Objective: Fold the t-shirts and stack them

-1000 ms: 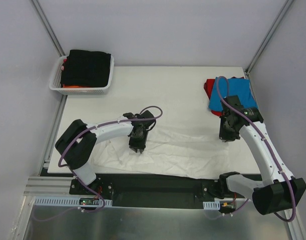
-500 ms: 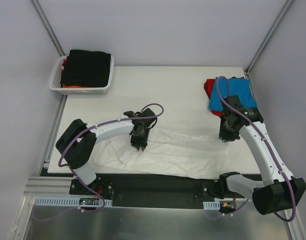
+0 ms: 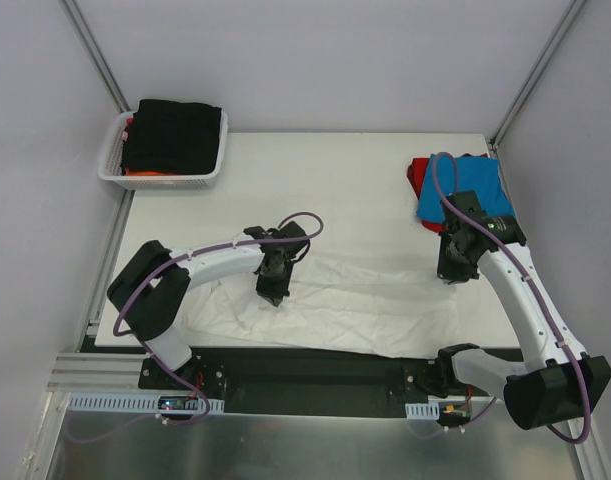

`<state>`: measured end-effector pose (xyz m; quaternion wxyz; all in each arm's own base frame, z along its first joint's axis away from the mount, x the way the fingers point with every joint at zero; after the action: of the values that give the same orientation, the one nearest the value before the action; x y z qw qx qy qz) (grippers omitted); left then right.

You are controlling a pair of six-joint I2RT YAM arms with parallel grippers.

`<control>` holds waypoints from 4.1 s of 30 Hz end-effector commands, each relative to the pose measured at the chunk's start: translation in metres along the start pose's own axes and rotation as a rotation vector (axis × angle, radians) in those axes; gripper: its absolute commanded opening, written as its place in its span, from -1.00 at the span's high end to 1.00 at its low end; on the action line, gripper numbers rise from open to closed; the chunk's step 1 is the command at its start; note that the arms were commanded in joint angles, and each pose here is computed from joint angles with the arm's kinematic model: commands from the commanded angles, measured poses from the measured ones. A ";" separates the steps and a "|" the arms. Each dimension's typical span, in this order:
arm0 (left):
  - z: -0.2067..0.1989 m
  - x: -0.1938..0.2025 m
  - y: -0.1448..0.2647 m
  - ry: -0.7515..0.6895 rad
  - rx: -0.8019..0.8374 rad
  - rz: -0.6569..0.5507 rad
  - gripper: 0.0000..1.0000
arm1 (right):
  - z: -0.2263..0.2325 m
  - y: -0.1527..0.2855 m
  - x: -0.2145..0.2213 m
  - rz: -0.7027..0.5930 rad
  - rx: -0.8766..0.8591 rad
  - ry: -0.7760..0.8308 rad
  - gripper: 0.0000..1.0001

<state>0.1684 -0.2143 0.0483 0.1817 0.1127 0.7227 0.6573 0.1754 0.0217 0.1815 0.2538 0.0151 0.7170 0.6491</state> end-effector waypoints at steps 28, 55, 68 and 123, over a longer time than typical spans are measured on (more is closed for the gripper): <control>-0.033 0.022 0.078 -0.130 0.285 0.005 1.00 | 0.001 0.002 0.000 -0.003 0.000 -0.023 0.99; 0.009 0.053 0.065 0.042 0.030 0.070 -0.80 | -0.010 0.009 0.020 0.002 -0.022 -0.042 0.99; 0.022 0.079 0.037 0.106 -0.080 0.252 -0.78 | -0.022 0.013 0.039 0.022 -0.017 -0.045 0.99; 0.018 0.022 0.049 0.176 -0.059 -0.130 0.62 | -0.017 0.013 0.029 0.014 -0.026 0.014 0.99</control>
<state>0.1434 -0.1893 0.0604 0.1261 0.0026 0.7425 0.6578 0.1395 0.0185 0.1749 0.2398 0.0260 0.7132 0.6581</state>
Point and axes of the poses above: each gripper's point midway between its finger pads, its own y axis back along the fingers, its own z axis along the line the jaws close on, x = y × z, the point moved 2 cm from there along y, back along the fingers, and after that the axes turned 13 degrees about -y, right-handed, at the moved point
